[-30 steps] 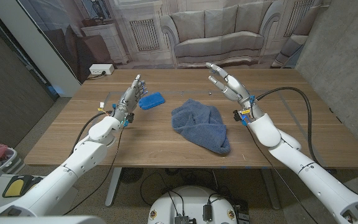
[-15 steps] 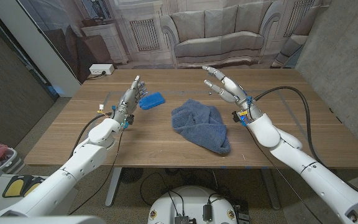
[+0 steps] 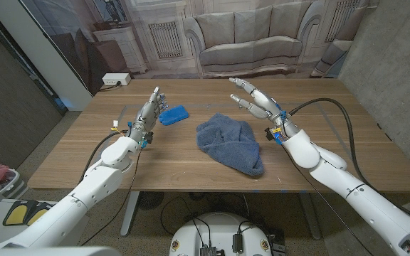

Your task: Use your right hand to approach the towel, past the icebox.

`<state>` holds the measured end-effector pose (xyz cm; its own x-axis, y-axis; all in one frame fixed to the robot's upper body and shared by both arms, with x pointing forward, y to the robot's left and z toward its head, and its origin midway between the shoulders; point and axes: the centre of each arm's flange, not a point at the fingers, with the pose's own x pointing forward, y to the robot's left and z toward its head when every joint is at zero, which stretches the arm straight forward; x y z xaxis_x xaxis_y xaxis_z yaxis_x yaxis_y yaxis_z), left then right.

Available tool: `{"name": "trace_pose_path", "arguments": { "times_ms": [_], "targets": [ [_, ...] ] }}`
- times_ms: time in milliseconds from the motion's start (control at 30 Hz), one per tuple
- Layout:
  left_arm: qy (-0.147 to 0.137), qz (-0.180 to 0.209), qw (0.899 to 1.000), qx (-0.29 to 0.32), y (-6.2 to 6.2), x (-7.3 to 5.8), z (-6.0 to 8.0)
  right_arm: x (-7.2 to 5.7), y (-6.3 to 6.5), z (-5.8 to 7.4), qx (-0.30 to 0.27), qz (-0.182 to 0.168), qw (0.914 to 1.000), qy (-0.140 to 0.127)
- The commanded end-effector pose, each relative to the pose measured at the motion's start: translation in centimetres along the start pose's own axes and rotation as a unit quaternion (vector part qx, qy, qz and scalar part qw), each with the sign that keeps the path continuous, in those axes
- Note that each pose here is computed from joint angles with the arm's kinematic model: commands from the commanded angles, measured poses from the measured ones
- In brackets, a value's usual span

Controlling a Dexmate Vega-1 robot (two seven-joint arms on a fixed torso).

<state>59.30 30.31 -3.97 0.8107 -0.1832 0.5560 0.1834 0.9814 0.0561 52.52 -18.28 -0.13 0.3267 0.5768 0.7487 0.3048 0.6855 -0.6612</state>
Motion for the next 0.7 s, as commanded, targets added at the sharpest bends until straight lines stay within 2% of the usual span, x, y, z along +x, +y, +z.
{"name": "trace_pose_path", "arguments": {
  "times_ms": [33, 333, 700],
  "targets": [
    [-0.002, 0.001, 1.0, -0.001, 0.3, 0.5, -0.1, 0.1, 0.7, -0.1, -0.027, 0.009, 0.9995, 0.013],
    [-0.002, -0.001, 1.0, -0.008, 0.5, 0.6, -0.3, 0.2, 1.4, -0.5, -0.026, 0.019, 0.9993, 0.019],
    [-0.002, 0.004, 1.0, -0.007, 0.6, 0.1, -0.3, 0.2, 2.3, -0.3, -0.046, 0.029, 0.9983, 0.02]
  ]
}}
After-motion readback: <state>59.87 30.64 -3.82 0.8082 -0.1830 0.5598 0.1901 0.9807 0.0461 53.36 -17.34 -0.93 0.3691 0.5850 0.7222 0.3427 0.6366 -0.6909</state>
